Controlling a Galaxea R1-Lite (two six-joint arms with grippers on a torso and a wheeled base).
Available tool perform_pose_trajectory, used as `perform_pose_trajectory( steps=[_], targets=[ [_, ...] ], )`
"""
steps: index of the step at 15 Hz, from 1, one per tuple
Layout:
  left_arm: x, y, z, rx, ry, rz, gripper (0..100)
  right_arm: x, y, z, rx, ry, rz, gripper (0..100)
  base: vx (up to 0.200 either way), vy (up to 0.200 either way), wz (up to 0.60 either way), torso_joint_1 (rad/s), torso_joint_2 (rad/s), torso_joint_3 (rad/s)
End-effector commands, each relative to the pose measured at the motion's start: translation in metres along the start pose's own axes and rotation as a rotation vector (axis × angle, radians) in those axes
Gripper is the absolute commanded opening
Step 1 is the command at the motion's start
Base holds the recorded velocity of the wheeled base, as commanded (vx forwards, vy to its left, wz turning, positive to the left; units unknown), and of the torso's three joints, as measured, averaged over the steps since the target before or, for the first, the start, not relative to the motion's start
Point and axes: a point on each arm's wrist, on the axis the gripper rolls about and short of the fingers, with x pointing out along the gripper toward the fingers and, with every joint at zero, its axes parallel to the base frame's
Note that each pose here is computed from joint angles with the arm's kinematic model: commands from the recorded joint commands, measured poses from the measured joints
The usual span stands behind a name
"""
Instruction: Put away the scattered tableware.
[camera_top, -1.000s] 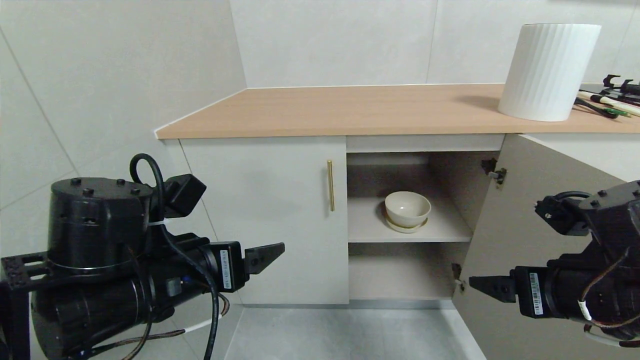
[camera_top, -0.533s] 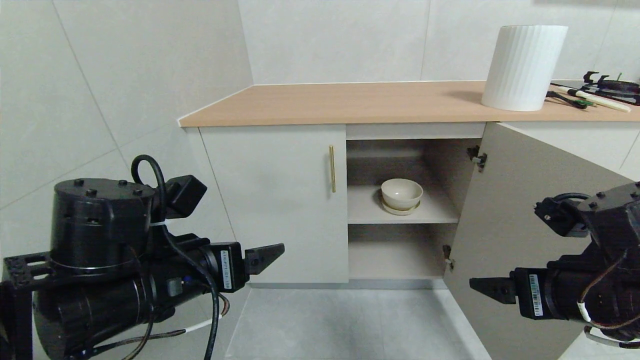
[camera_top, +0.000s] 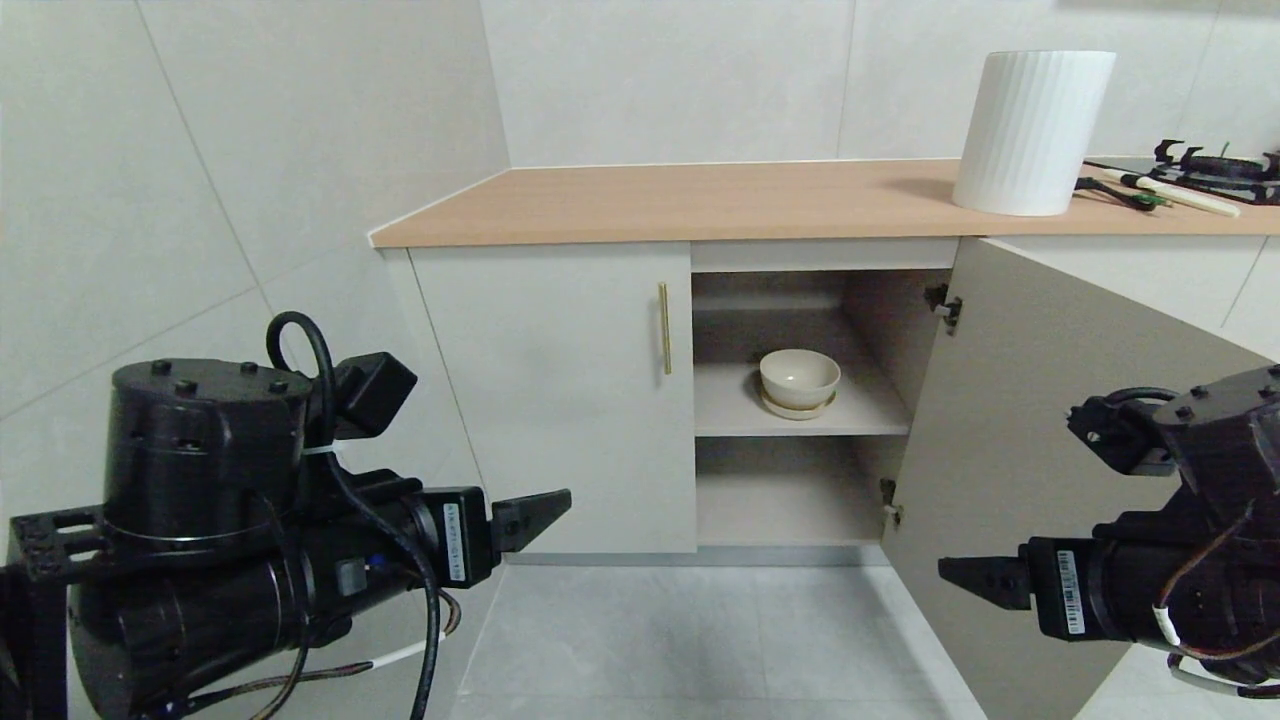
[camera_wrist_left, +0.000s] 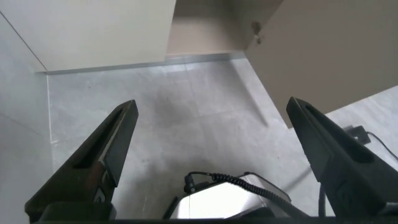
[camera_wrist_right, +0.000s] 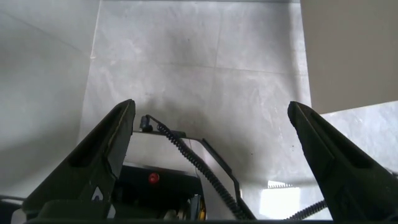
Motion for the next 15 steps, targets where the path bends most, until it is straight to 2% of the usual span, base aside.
perform_pose_trajectory(
  steps=[1, 4, 7, 15],
  targets=[
    [0.0009, 0.0001, -0.0004, -0.001, 0.002, 0.003, 100, 0.0012, 0.0003, -0.0002, -0.001, 0.004, -0.002, 100, 0.0, 0.0, 0.0, 0.0, 0.0, 0.0],
    [0.0013, 0.0002, -0.0005, 0.001, 0.002, 0.005, 100, 0.0, 0.0, -0.0001, -0.003, 0.001, 0.0, 100, 0.0, 0.0, 0.0, 0.0, 0.0, 0.0],
    [0.0012, -0.0001, 0.0002, 0.001, -0.002, 0.003, 100, -0.0015, -0.0027, -0.0016, -0.013, 0.026, -0.02, 100, 0.0, -0.2, 0.0, 0.004, 0.0, 0.002],
    [0.0012, -0.0003, 0.0006, 0.0, -0.003, 0.002, 100, -0.0011, -0.0059, -0.0014, -0.02, 0.036, -0.035, 100, 0.0, 0.0, 0.0, 0.0, 0.0, 0.0]
  ],
)
